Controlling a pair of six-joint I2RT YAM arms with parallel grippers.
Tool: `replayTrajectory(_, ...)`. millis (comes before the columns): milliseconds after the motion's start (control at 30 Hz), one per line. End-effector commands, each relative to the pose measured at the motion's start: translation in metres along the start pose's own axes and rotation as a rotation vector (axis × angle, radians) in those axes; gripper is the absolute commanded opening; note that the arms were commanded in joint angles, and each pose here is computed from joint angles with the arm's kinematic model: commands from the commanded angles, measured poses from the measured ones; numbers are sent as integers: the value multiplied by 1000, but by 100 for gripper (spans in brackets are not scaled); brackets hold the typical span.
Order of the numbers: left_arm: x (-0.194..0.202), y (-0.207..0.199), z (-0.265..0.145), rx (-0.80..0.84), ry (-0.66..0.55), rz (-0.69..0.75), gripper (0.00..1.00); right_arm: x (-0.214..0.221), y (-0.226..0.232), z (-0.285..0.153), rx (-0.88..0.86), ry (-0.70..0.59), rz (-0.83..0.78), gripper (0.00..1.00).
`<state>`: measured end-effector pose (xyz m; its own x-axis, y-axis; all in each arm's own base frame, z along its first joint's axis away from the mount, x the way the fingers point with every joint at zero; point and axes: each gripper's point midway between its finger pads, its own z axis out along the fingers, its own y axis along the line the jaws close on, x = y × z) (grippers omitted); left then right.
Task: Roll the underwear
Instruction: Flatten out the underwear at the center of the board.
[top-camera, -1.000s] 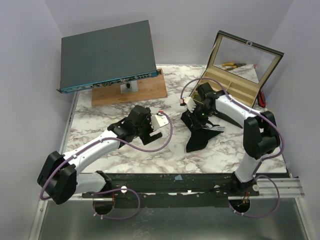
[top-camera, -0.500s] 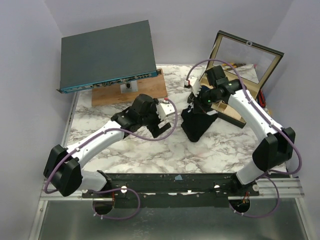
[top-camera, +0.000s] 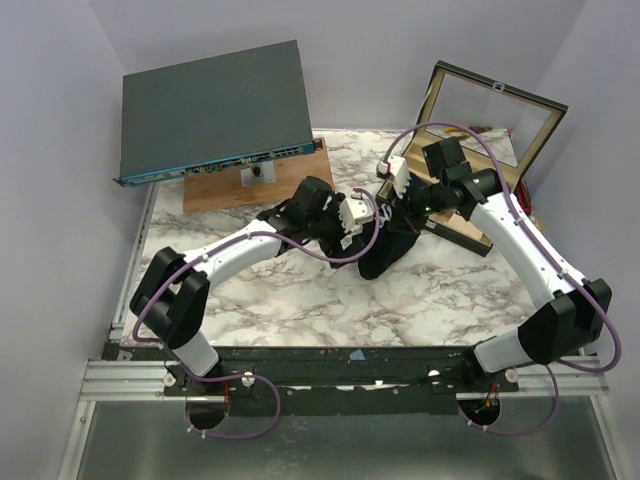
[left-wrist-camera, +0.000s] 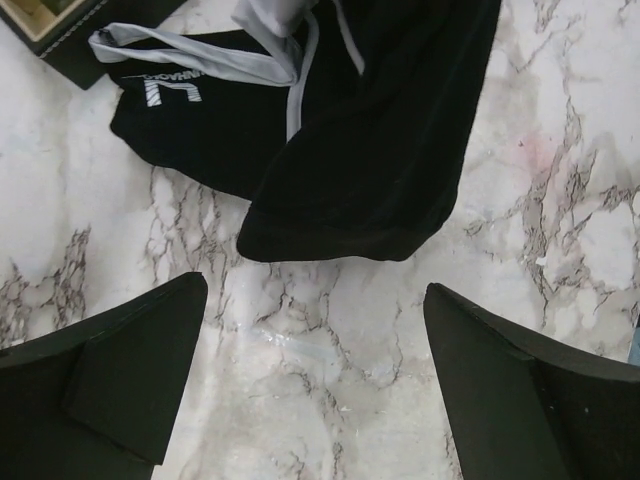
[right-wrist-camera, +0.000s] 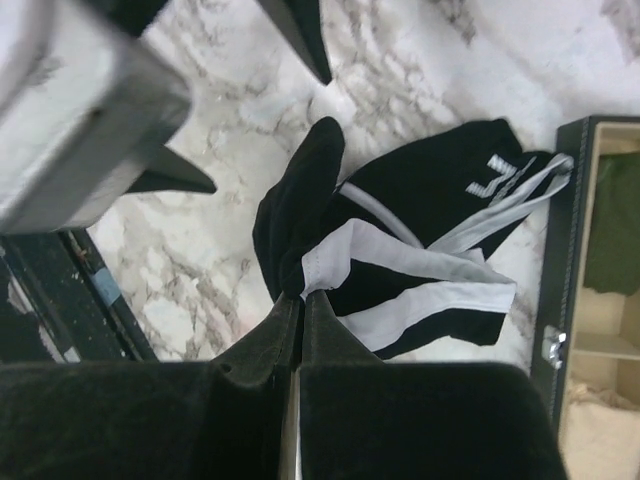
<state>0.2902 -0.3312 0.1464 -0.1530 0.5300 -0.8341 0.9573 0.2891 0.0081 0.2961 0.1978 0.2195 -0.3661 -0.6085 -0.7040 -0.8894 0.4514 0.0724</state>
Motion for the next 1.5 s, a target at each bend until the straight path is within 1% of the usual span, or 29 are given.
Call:
replayTrajectory(0, -3, -8, 15, 121, -37, 86, 99, 12, 17, -2, -30, -23, -12, 1)
replayTrajectory(133, 2, -12, 23, 201, -58, 37, 99, 24, 27, 0, -52, -28, -2, 1)
replayTrajectory(167, 5, -16, 25, 262, -79, -3, 99, 28, 32, -1, -60, -30, -3, 1)
replayTrajectory(367, 2, -30, 30, 377, -96, -36, 99, 31, 35, -3, -50, -45, -2, 1)
replayTrajectory(500, 8, -39, 37, 457, -76, -92, 99, 33, 35, -3, -42, -48, 7, 1)
replayTrajectory(567, 12, -40, 39, 471, -72, -101, 96, 33, 35, -4, -37, -47, 11, 1)
replayTrajectory(633, 14, -44, 40, 486, -69, -114, 91, 32, 32, -4, -24, -51, 12, 1)
replayTrajectory(700, 16, -45, 41, 497, -65, -128, 81, 31, 30, -4, -8, -53, 13, 1)
replayTrajectory(833, 25, -49, 43, 513, -49, -150, 58, 30, 23, -5, 26, -54, 20, 1)
replayTrajectory(867, 26, -50, 43, 515, -45, -155, 52, 31, 22, -5, 35, -52, 24, 1)
replayTrajectory(933, 27, -50, 41, 517, -37, -164, 34, 32, 18, -4, 59, -51, 31, 1)
replayTrajectory(1000, 24, -46, 37, 507, -32, -167, 13, 35, 12, -3, 91, -42, 36, 1)
replayTrajectory(1033, 24, -44, 34, 498, -27, -171, 5, 36, 10, -3, 107, -42, 40, 1)
replayTrajectory(1067, 20, -40, 31, 483, -28, -165, 0, 35, 5, -4, 135, -48, 46, 1)
replayTrajectory(1167, 10, -27, 13, 426, -6, -165, 0, 30, -7, -7, 202, -69, 61, 1)
replayTrajectory(1300, -16, -5, -29, 310, 6, -156, 0, 4, -21, -18, 268, -136, 34, 1)
replayTrajectory(1467, -53, 22, -78, 96, 23, -77, 0, -34, -24, -30, 240, -199, -52, 1)
